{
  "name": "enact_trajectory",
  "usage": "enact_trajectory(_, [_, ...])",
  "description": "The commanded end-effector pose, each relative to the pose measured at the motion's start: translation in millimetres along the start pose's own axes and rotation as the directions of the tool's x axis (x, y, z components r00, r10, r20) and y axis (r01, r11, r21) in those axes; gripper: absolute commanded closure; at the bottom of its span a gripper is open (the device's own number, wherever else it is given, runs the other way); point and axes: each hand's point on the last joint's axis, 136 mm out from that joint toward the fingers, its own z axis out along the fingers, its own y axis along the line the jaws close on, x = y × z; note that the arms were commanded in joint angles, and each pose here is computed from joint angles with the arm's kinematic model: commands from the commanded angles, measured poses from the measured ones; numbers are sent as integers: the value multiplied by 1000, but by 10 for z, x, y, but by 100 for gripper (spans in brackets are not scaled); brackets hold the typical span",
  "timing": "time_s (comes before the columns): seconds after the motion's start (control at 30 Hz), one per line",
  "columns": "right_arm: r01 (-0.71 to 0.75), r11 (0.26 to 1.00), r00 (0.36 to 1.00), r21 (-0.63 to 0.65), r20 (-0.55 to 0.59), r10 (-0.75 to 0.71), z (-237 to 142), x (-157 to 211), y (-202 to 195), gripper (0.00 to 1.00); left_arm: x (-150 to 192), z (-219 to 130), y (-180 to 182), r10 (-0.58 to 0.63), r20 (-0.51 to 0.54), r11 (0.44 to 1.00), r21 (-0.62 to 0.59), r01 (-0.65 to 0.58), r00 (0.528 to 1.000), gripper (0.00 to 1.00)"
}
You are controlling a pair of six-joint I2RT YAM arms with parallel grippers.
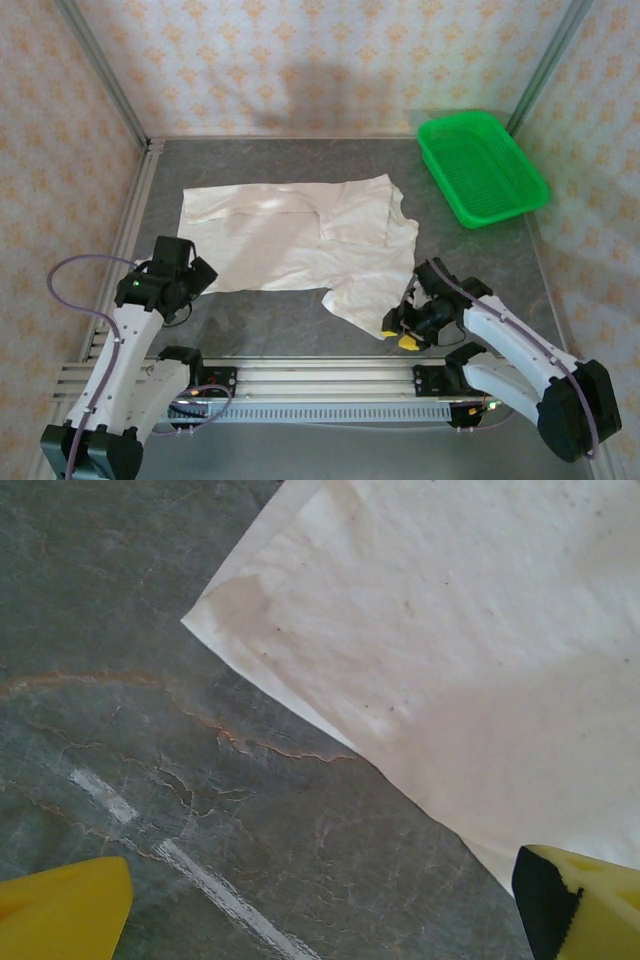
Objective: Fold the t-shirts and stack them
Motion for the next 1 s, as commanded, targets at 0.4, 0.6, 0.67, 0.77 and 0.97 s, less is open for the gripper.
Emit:
enact_trajectory(0.4, [-56,992,997,109,67,49,403,-268,0,57,-66,183,53,-23,-118,1000,0,23,993,2])
enact_trajectory(0.6, [-65,989,995,134,86,54,430,-298,-11,61,-107,237,79,-57,-135,998,2,58,989,3])
enact_trajectory(0.67, [-78,985,994,151,90,65,462,-320,-47,66,-124,245,83,-71,-138,997,11,74,988,3])
enact_trajectory(0.77, [-89,983,991,163,109,72,467,-370,-56,74,-134,258,95,-83,-144,996,12,86,986,3])
enact_trajectory(0.97, [-87,978,982,191,184,52,368,-506,-8,92,-142,282,106,-86,-152,996,3,88,985,4])
